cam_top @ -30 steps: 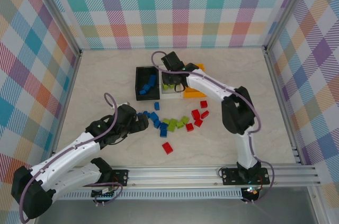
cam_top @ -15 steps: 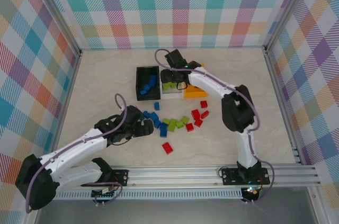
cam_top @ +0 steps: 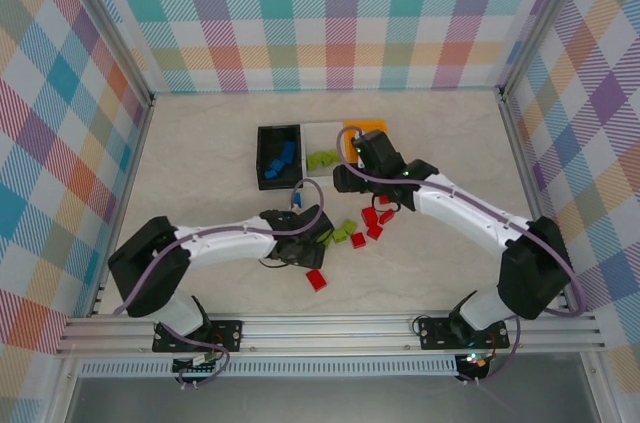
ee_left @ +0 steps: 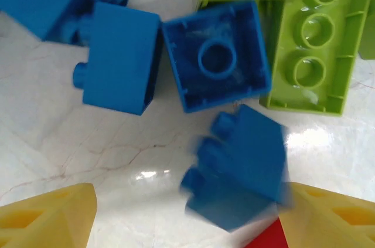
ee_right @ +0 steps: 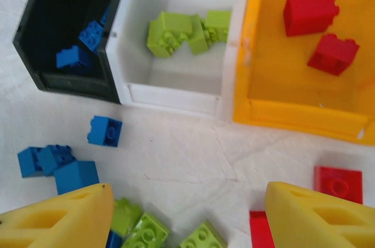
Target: Sort the legos into containers by color
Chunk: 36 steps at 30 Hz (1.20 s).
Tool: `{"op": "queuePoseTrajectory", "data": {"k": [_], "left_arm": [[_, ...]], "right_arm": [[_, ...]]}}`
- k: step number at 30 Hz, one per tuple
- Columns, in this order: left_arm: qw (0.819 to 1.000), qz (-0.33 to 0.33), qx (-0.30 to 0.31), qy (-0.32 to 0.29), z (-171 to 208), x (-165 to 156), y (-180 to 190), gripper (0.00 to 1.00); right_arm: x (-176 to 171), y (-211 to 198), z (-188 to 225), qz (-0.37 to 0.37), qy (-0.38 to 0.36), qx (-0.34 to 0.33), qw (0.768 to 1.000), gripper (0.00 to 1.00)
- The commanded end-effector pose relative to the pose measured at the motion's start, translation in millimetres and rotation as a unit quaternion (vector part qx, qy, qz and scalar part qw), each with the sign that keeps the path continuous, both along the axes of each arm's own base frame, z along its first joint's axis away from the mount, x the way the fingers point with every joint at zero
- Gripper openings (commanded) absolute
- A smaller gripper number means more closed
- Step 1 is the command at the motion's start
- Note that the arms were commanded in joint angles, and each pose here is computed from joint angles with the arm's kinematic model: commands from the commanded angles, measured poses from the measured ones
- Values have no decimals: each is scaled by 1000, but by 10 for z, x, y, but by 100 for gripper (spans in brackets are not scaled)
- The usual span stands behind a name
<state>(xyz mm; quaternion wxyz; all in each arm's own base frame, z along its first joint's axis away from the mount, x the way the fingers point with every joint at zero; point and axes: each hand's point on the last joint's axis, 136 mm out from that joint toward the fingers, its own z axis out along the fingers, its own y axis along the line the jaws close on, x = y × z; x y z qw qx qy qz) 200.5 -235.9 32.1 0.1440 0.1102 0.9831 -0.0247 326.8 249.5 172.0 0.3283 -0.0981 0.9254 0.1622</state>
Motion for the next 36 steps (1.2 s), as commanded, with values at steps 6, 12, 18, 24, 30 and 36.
{"op": "queuePoseTrajectory", "data": {"k": [6, 12, 18, 24, 30, 36], "left_arm": [[999, -8, 45, -21, -68, 156, -36, 72], [998, -11, 55, -33, -85, 236, -69, 61], [998, -10, 49, -32, -28, 216, -68, 40], [999, 6, 11, -45, 254, 149, -25, 33], [994, 37, -21, -105, 910, 340, 190, 33], [980, 112, -15, -163, 1366, 1077, 629, 33]], "right_arm": [[-58, -113, 162, -16, -30, 17, 999, 69], [-72, -130, 129, -14, -30, 13, 999, 69], [-67, -150, 131, -17, -33, 11, 999, 69], [-54, -152, 152, -20, -35, 14, 999, 69], [-56, -161, 120, -24, -31, 15, 999, 69], [-62, -164, 59, -28, -23, 14, 999, 69]]}}
